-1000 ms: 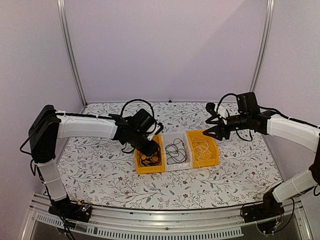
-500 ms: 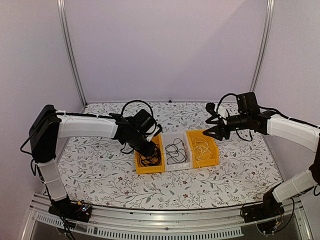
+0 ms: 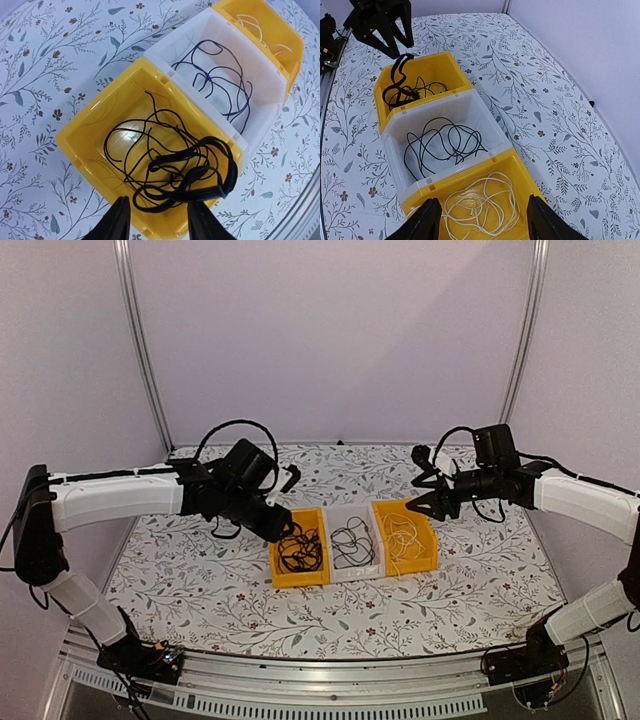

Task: Untangle the cables

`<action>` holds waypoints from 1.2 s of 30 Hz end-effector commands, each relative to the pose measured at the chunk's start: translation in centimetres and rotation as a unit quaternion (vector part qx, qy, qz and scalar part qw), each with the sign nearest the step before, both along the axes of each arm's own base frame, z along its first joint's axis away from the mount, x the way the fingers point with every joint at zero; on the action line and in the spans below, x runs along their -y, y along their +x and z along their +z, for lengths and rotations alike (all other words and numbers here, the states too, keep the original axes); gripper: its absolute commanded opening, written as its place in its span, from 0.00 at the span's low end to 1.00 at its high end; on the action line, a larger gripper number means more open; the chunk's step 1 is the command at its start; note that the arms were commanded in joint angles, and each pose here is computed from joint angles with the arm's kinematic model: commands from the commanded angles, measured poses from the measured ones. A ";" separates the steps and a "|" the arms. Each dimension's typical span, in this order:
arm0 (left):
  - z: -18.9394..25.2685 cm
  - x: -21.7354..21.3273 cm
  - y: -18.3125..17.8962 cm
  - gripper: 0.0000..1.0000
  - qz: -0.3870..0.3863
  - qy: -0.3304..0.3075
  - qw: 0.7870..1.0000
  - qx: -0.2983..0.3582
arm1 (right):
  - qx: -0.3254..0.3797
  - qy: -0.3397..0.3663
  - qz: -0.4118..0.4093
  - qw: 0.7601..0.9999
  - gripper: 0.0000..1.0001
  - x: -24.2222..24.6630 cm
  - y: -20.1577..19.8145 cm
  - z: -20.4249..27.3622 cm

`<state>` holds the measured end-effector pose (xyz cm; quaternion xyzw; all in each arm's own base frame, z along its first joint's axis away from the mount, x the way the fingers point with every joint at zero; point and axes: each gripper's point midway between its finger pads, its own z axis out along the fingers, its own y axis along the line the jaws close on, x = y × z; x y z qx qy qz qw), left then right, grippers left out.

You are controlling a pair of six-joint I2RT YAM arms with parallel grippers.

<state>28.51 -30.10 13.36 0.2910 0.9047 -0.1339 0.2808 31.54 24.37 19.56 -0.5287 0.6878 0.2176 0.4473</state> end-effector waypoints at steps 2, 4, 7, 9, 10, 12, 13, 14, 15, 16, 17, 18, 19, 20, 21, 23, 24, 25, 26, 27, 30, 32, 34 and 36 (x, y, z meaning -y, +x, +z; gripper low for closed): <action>1.4 0.5 0.1 0.39 -0.025 -0.111 0.993 -0.018 | -0.003 -0.002 -0.001 1.000 0.63 0.0 0.1 -0.1; 1.4 0.1 0.4 0.39 -0.015 -0.134 0.991 -0.020 | -0.003 -0.002 -0.003 1.000 0.63 0.0 0.1 -0.1; 0.6 -0.7 1.0 0.39 0.003 -0.129 0.991 -0.029 | -0.002 -0.003 -0.004 1.000 0.63 0.1 0.1 -0.1; 0.6 -0.9 1.1 0.39 0.011 -0.124 0.992 -0.033 | -0.003 -0.003 -0.003 1.000 0.63 0.1 0.1 -0.2; 0.9 -0.9 1.1 0.39 0.011 -0.126 0.992 -0.030 | -0.003 -0.003 -0.004 1.000 0.63 0.0 0.1 -0.1; 1.9 -1.3 1.4 0.39 0.018 -0.126 0.992 -0.012 | 0.001 -0.003 -0.012 1.000 0.63 0.1 0.5 0.3; 2.7 -1.7 1.8 0.39 0.026 -0.121 0.992 0.005 | 0.006 -0.002 -0.021 1.000 0.63 0.3 0.9 0.8; 3.4 -2.3 2.2 0.39 0.036 -0.111 0.993 0.025 | 0.013 0.000 -0.034 0.999 0.64 0.5 1.4 1.6; 4.2 -3.1 2.6 0.39 0.046 -0.097 0.993 0.044 | 0.021 0.008 -0.048 0.999 0.65 0.9 1.8 2.9; 5.4 -3.9 3.1 0.39 0.057 -0.086 0.992 0.069 | 0.032 0.017 -0.061 0.997 0.66 1.4 2.4 4.2; 6.3 -4.9 3.7 0.40 0.075 -0.068 0.990 0.096 | 0.044 0.029 -0.075 0.996 0.69 2.1 2.9 5.8; 7.3 -5.6 4.2 0.40 0.082 -0.057 0.988 0.119 | 0.059 0.040 -0.090 0.993 0.74 2.9 3.3 7.5; 8.4 -6.3 4.6 0.40 0.092 -0.048 0.985 0.141 | 0.066 0.050 -0.110 0.990 0.83 3.7 3.9 8.9; 9.3 -6.8 4.9 0.41 0.098 -0.043 0.981 0.159 | 0.071 0.062 -0.132 0.987 0.94 4.8 4.5 10.3; 10.3 -7.1 5.1 0.42 0.099 -0.040 0.979 0.176 | 0.074 0.074 -0.151 0.983 0.98 5.7 5.0 11.7; 12.4 -7.5 5.3 0.48 0.101 -0.041 0.973 0.204 | 0.068 0.097 -0.193 0.974 0.99 7.6 6.1 14.4; 13.5 -7.8 5.4 0.54 0.108 -0.042 0.969 0.218 | 0.077 0.110 -0.208 0.969 0.99 8.3 6.4 16.5; 14.5 -8.2 5.6 0.60 0.117 -0.042 0.965 0.230 | 0.086 0.118 -0.231 0.962 0.99 9.0 6.7 18.1; 15.7 -8.6 5.8 0.64 0.124 -0.043 0.961 0.245 | 0.101 0.123 -0.259 0.953 0.99 9.9 7.1 19.6; 17.1 -8.9 5.9 0.68 0.131 -0.045 0.956 0.260 | 0.122 0.131 -0.306 0.935 0.99 11.4 7.7 21.4; 20.2 -9.9 6.4 0.76 0.153 -0.051 0.941 0.298 | 0.149 0.183 -0.426 0.874 0.99 15.6 7.8 25.7; 21.6 -10.5 6.6 0.79 0.168 -0.057 0.929 0.323 | 0.166 0.196 -0.432 0.865 0.99 16.2 7.0 27.0; 22.1 -10.8 6.7 0.81 0.179 -0.067 0.919 0.344 | 0.165 0.197 -0.433 0.864 0.99 16.3 6.9 26.6; 22.1 -10.9 6.6 0.81 0.180 -0.085 0.911 0.361 | 0.147 0.194 -0.432 0.868 0.99 16.0 7.2 24.7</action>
